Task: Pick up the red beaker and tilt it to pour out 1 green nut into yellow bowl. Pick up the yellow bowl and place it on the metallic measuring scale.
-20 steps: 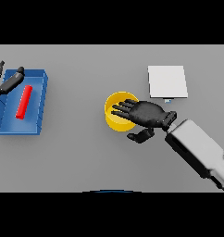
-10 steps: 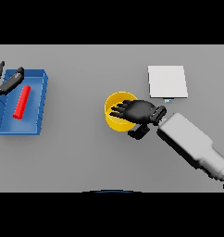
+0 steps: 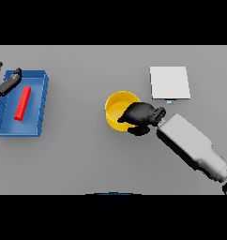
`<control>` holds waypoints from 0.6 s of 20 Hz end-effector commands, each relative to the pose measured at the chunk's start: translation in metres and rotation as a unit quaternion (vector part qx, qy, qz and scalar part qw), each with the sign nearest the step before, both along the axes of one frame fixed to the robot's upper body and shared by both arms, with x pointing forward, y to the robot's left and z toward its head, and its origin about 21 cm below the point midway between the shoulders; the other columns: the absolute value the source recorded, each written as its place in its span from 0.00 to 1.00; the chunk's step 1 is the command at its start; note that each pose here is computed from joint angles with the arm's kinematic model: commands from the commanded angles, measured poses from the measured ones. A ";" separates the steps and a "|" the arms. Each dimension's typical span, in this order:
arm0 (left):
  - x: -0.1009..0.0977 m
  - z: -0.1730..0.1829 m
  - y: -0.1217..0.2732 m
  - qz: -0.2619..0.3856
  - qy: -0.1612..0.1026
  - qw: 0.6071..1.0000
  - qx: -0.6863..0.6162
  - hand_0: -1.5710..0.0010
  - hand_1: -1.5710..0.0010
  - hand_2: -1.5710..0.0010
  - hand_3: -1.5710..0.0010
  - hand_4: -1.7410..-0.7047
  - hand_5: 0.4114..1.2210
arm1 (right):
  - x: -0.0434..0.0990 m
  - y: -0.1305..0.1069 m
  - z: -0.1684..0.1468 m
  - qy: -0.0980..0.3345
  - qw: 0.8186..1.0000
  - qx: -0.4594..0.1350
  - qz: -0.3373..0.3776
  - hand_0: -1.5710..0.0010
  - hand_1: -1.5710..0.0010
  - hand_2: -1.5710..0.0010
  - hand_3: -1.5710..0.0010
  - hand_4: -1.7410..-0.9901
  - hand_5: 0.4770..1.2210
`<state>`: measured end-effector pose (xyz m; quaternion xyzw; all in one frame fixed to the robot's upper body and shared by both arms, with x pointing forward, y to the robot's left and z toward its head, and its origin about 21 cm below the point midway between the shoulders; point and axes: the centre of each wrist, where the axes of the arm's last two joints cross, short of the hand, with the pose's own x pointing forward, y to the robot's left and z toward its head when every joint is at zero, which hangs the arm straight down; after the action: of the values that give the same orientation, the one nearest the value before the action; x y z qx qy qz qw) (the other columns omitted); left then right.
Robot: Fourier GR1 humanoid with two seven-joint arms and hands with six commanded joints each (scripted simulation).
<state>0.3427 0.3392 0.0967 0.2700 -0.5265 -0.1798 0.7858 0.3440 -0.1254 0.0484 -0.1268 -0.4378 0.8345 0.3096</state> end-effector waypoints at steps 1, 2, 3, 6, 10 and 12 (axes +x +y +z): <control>-0.002 0.000 -0.001 -0.004 -0.003 1.000 0.002 1.00 1.00 1.00 1.00 0.99 0.35 | 0.002 -0.004 0.001 0.006 1.000 -0.002 0.003 0.33 0.36 0.45 0.63 0.25 0.81; -0.002 0.000 0.000 -0.003 -0.004 1.000 0.003 1.00 1.00 1.00 1.00 0.98 0.35 | 0.002 -0.003 0.000 0.003 1.000 0.002 0.003 0.27 0.29 0.36 0.54 0.21 0.85; -0.001 0.002 0.003 -0.003 -0.006 1.000 0.002 1.00 1.00 1.00 1.00 0.98 0.35 | 0.001 -0.003 -0.001 0.000 1.000 0.006 0.003 0.21 0.23 0.29 0.47 0.17 0.88; 0.002 0.004 -0.001 -0.006 -0.006 1.000 0.005 1.00 1.00 1.00 1.00 0.98 0.35 | 0.000 -0.002 0.001 -0.009 1.000 0.002 0.007 0.11 0.12 0.22 0.29 0.09 0.94; 0.000 -0.001 0.001 -0.007 0.002 1.000 0.005 1.00 1.00 1.00 1.00 0.99 0.35 | 0.003 -0.001 0.004 -0.015 1.000 0.021 0.003 0.04 0.05 0.17 0.20 0.04 0.97; 0.001 0.003 0.001 -0.006 0.003 1.000 0.007 1.00 1.00 1.00 1.00 0.99 0.35 | 0.006 -0.008 0.011 -0.013 0.999 0.030 0.001 0.03 0.03 0.16 0.17 0.02 0.98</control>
<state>0.3435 0.3399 0.0996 0.2722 -0.5244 -0.1887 0.7844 0.3502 -0.1333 0.0594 -0.1277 -0.4665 0.8198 0.3066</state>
